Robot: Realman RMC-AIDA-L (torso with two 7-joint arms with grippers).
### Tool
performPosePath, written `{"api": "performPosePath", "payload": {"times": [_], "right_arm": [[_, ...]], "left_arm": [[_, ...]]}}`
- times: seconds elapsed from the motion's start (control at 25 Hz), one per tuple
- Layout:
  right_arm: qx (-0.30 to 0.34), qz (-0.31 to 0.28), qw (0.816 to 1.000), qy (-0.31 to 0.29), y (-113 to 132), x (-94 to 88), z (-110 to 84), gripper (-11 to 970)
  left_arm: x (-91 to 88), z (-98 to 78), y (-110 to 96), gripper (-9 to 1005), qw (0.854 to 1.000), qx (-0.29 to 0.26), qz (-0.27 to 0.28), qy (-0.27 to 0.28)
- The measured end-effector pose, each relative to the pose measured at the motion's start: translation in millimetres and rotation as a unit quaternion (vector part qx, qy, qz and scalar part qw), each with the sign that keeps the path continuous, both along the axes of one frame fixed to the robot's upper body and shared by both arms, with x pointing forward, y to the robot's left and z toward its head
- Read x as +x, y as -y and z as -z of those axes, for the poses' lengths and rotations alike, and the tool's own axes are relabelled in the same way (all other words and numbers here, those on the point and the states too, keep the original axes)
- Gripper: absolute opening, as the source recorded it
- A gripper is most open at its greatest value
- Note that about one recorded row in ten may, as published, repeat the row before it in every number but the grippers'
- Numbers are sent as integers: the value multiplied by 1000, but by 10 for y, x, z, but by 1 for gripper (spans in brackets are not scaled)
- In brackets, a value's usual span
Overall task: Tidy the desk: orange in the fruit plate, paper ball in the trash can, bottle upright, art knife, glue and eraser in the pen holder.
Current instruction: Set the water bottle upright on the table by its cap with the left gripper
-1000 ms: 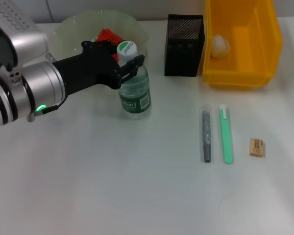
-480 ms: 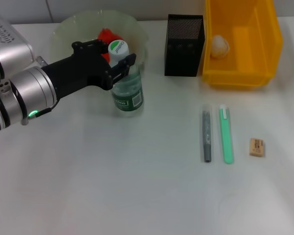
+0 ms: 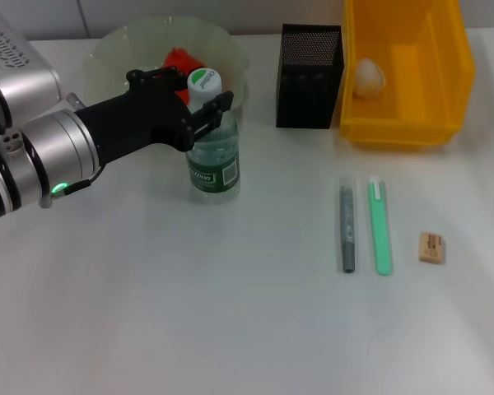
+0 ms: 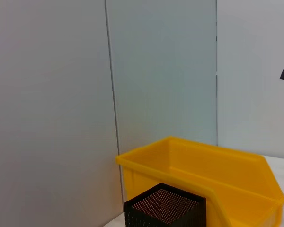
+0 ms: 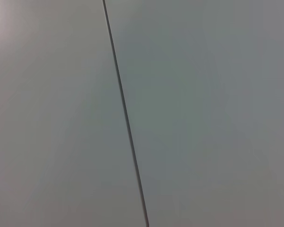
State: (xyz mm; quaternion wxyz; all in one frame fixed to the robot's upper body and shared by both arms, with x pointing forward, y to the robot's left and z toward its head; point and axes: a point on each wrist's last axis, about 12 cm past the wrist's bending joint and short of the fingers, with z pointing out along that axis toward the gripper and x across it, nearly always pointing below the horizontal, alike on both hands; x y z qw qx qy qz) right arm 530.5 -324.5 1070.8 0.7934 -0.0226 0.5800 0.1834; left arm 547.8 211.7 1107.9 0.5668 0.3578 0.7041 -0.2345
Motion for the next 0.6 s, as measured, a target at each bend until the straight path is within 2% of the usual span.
{"api": "performPosePath", "payload": {"times": [0.32, 0.6], "right_arm": [[-6, -35, 999, -9, -65, -12, 11, 617], [-22, -116, 993, -19, -131, 54, -99, 617]], "left_arm": [[-5, -18, -32, 473, 1000, -3, 5, 4], [13, -104, -54, 537, 1000, -18, 21, 13]]}}
